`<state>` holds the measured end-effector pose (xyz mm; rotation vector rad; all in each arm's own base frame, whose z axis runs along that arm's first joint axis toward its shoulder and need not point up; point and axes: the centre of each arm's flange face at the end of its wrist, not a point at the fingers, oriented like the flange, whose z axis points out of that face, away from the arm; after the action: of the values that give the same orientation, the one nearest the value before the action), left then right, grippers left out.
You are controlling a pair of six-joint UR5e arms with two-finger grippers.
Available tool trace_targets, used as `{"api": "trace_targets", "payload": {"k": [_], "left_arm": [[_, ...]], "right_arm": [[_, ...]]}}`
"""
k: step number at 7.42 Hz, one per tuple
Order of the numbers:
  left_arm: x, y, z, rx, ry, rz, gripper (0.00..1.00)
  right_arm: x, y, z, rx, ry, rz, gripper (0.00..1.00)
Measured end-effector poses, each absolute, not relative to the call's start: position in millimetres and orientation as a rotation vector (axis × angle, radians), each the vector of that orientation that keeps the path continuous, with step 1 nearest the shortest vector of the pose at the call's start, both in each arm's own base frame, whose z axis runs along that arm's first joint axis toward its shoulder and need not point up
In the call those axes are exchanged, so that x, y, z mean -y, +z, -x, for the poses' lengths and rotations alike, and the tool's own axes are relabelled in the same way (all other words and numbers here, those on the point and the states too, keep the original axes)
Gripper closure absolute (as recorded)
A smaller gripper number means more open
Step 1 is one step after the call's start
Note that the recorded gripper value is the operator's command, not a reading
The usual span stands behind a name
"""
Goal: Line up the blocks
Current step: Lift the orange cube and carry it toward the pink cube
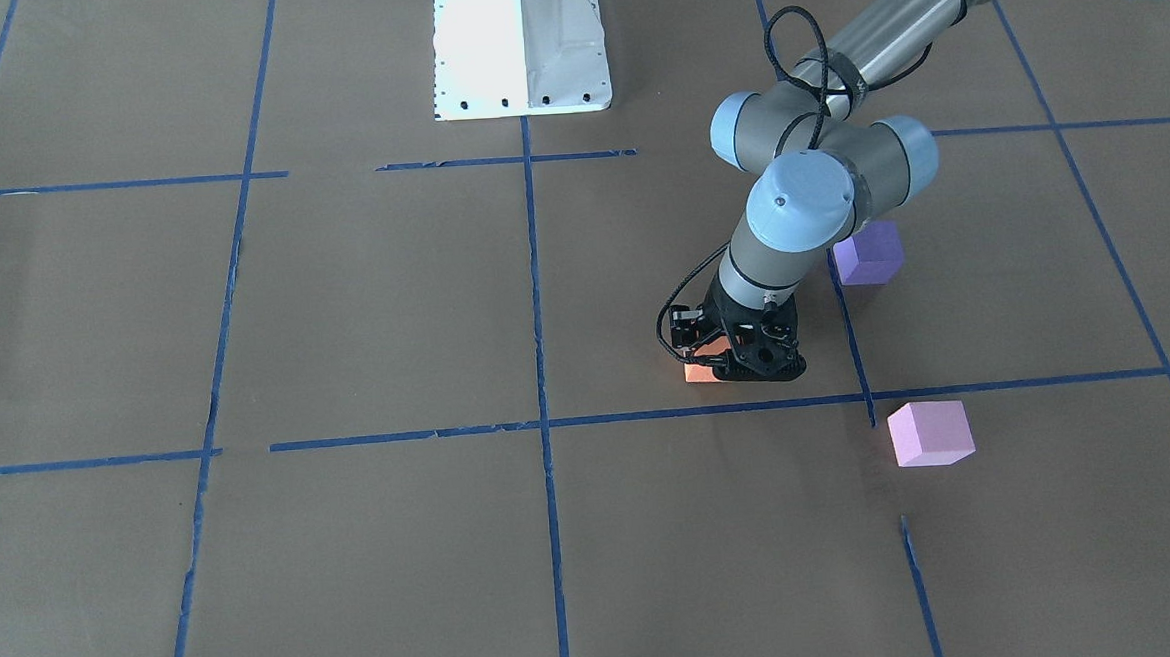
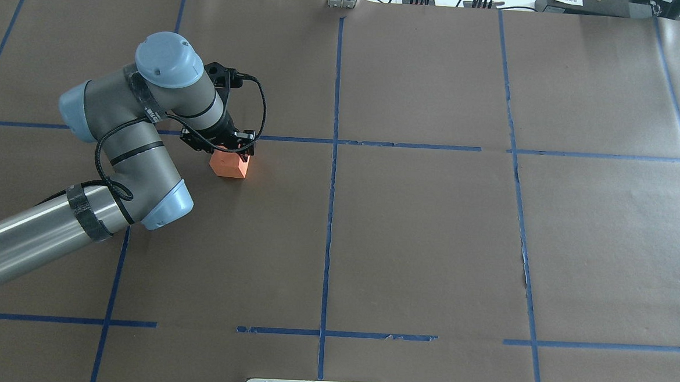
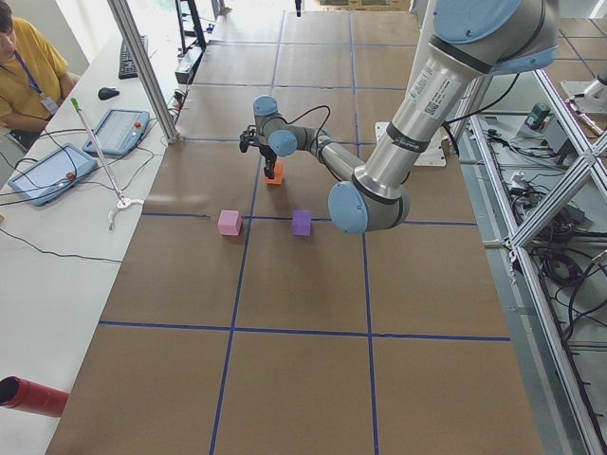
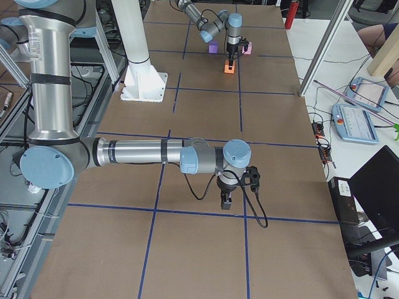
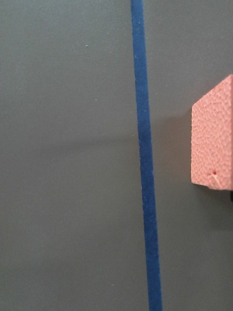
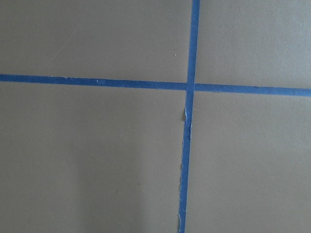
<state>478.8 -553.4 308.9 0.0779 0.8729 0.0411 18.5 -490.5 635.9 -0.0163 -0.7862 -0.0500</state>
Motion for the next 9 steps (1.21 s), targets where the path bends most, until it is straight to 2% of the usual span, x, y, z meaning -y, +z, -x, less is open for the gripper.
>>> {"api": "trace_targets", "payload": {"k": [1,3,6,9], "left_arm": [[559,292,-449,-0.881,0.016,-0.097,0.79],[564,305,-385,-0.868,-0.025,-0.129,0.75],[563,397,-301,-0.834,-0.012,-0.104,0.75],[556,449,-292,-0.822,-0.025,-0.062,0.75]], "right_arm": [[491,636,-18,0.786,-0.050,0.016,0.00],[491,636,-18,0.786,-0.050,0.016,0.00],[490,636,-18,0.786,-0.050,0.017,0.00],[491,636,-18,0.786,-0.050,0.017,0.00]]}}
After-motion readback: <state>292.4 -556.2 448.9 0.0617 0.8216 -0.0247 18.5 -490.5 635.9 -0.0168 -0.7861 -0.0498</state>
